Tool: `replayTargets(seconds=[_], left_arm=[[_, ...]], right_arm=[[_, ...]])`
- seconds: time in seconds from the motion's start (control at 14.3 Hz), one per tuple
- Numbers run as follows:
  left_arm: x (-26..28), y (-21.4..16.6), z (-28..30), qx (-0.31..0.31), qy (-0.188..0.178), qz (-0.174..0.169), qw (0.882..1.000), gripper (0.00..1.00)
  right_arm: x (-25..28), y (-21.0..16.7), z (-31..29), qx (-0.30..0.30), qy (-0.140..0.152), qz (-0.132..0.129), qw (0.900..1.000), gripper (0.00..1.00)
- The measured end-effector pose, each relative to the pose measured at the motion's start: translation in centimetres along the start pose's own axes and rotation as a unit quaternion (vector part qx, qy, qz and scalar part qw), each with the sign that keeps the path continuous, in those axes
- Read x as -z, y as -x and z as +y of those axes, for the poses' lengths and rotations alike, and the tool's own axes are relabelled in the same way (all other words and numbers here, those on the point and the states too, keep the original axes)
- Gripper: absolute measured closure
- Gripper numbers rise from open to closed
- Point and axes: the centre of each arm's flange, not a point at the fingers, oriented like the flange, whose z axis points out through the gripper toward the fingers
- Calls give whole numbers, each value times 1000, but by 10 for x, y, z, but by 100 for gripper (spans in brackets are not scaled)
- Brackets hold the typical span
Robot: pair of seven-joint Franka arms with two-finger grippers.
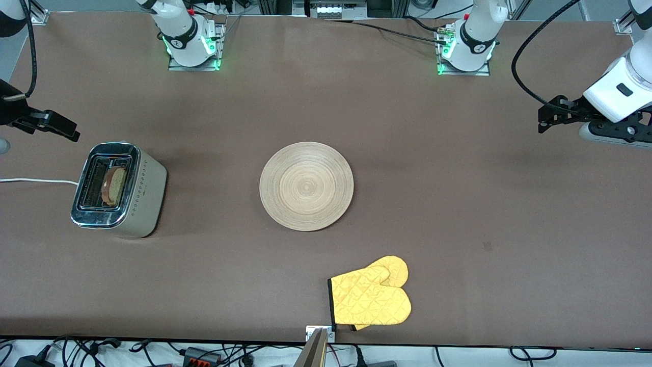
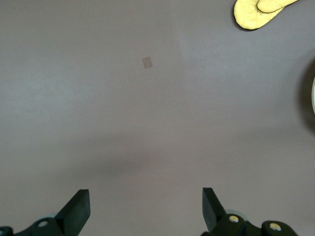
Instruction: Move plate and put bread in toaster
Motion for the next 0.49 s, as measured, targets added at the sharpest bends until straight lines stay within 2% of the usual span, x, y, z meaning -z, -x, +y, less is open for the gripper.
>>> replayTargets(seconds=[0.49], left_arm=[[0,0,0,1,0,0,1000,0]], right_arm=[[2,0,8,-9,2,2,1000,0]])
